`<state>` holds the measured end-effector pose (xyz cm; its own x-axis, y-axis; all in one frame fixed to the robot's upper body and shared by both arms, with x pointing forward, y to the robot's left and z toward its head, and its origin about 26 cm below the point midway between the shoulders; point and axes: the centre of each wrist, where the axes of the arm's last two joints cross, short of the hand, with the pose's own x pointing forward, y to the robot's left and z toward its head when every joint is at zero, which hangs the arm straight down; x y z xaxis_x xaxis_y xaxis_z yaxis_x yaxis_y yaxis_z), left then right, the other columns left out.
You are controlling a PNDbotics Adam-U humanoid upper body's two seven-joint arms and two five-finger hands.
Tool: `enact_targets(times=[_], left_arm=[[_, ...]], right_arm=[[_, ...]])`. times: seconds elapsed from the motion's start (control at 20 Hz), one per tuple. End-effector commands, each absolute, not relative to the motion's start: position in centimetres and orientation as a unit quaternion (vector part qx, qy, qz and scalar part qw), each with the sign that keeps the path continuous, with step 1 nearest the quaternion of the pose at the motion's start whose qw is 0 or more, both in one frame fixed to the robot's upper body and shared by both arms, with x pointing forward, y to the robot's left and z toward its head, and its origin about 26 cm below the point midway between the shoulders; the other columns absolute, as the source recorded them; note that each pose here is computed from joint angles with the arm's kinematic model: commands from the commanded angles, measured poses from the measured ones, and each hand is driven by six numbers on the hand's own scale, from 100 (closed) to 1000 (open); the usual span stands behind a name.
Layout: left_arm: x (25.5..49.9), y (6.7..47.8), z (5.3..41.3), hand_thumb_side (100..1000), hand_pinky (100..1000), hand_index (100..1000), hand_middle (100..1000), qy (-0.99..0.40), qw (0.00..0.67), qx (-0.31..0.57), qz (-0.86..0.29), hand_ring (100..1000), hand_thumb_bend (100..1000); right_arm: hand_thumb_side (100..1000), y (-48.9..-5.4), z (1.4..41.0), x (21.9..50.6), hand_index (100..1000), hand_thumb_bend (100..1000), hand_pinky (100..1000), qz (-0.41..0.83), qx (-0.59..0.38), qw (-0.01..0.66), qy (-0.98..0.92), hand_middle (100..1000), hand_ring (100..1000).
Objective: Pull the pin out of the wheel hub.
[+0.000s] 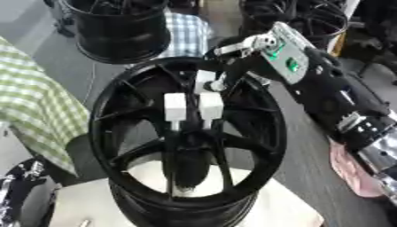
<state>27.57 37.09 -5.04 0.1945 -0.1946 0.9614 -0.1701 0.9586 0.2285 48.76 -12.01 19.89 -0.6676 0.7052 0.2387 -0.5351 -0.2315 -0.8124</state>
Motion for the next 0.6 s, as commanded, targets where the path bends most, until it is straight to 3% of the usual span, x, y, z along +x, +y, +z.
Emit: enact_targets(times=[0.05, 0.2, 0.4, 0.6], left_arm=[[28.24, 37.36, -3.87, 607, 734, 785, 679, -0.647, 0.747, 0.149, -0.018, 689, 214], [28.27, 37.32, -3.86, 607, 734, 785, 679, -0.648, 0.747, 0.148, -0.019, 689, 214], [28.28, 37.30, -3.86, 607, 734, 785, 679, -0.648, 0.747, 0.148, -0.019, 689, 214], [28.29, 37.29, -3.88, 607, 734, 785, 679, -0.648, 0.747, 0.147, -0.019, 690, 215]], right_arm=[[509, -12.31, 20.61, 49.02, 894, 231, 841, 0.778, -0.101, 0.396, -0.477, 774, 838], [509, -12.31, 20.22, 49.06, 860, 229, 836, 0.780, -0.099, 0.397, -0.473, 728, 823], [517, -12.19, 20.14, 49.02, 724, 195, 812, 0.776, -0.101, 0.392, -0.484, 568, 757], [473, -12.05, 20.37, 48.94, 632, 197, 790, 0.762, -0.106, 0.384, -0.511, 478, 704]])
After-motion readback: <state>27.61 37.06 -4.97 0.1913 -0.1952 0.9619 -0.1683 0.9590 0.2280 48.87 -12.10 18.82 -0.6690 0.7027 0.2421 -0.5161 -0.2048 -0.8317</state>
